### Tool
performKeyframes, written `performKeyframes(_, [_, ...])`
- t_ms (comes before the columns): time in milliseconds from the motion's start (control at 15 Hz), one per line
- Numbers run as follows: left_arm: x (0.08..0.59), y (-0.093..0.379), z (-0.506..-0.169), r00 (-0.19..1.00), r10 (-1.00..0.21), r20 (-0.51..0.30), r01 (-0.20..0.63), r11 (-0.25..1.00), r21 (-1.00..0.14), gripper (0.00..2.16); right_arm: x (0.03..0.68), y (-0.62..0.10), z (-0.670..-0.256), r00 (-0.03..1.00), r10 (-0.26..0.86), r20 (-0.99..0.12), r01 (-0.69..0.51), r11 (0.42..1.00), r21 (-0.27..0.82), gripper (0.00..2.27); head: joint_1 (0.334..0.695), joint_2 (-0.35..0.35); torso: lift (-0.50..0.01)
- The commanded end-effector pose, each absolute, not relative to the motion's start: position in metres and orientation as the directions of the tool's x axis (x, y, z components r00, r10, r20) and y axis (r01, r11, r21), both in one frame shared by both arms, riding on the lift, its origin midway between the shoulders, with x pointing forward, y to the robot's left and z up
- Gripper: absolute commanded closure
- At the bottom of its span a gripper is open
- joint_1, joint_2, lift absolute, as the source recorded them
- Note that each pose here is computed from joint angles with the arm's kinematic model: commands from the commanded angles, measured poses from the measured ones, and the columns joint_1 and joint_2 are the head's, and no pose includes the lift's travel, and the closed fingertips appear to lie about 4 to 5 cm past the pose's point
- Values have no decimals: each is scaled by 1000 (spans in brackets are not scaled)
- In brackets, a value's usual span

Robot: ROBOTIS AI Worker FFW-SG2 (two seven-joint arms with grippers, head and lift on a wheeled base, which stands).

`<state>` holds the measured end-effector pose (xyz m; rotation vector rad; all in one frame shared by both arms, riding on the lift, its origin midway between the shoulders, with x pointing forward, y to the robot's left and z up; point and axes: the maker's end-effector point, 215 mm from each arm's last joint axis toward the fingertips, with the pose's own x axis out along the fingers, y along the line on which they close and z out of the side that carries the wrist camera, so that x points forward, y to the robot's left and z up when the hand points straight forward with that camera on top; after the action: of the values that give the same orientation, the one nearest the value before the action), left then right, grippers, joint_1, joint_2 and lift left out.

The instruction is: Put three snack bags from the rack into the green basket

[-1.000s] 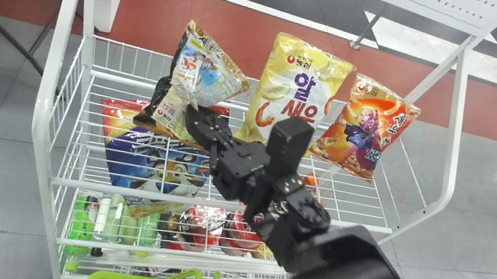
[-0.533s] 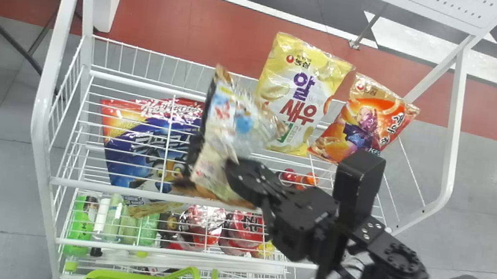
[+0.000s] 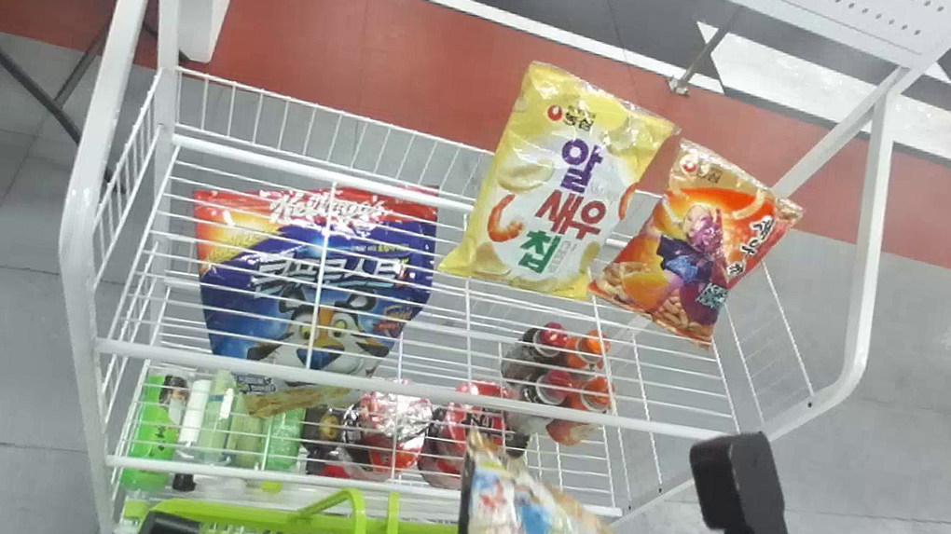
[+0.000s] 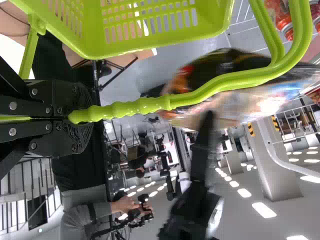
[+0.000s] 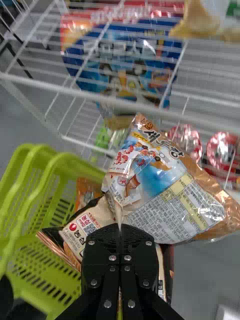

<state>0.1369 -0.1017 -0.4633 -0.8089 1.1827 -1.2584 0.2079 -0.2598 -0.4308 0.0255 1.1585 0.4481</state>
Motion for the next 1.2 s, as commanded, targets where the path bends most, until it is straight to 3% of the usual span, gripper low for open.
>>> performKeyframes(0, [139, -101, -463, -87, -974, -210, 271, 180, -945, 1487, 177, -252, -457, 219, 392, -893, -305, 897, 319, 2250, 695, -350, 0])
performKeyframes(133, [139, -101, -463, -89, -973, -212, 268, 182, -946, 1487, 149, -221, -487, 111, 456, -883, -325, 856, 402, 2250, 695, -350, 0])
performKeyframes(333, [136, -101, -465, -97, -971, -220, 261, 189, -947, 1487, 157, -169, -524, 102, 559, -823, -411, 777, 477, 2250, 695, -350, 0])
performKeyframes(600, [129, -101, -464, -118, -967, -226, 241, 193, -951, 1487, 227, -110, -544, 269, 713, -648, -577, 658, 484, 2250, 695, -350, 0])
performKeyframes(800, [128, -103, -465, -122, -965, -232, 244, 198, -949, 1487, 213, -87, -567, 178, 747, -640, -546, 617, 568, 2246, 695, -350, 0])
performKeyframes(933, [127, -103, -465, -124, -965, -231, 242, 197, -950, 1490, 178, -86, -581, 66, 733, -677, -477, 620, 623, 2246, 695, -350, 0])
performKeyframes(1000, [128, -103, -466, -123, -964, -237, 245, 201, -948, 1487, 170, -91, -581, 35, 732, -680, -449, 619, 644, 2088, 695, -350, 0])
performKeyframes(1067, [130, -103, -465, -123, -964, -236, 248, 200, -948, 1487, 170, -95, -578, 30, 742, -670, -429, 615, 661, 1663, 695, -350, 0])
performKeyframes(1133, [130, -103, -465, -123, -964, -236, 248, 201, -948, 1487, 176, -103, -575, 58, 748, -661, -408, 622, 669, 667, 695, -350, 0])
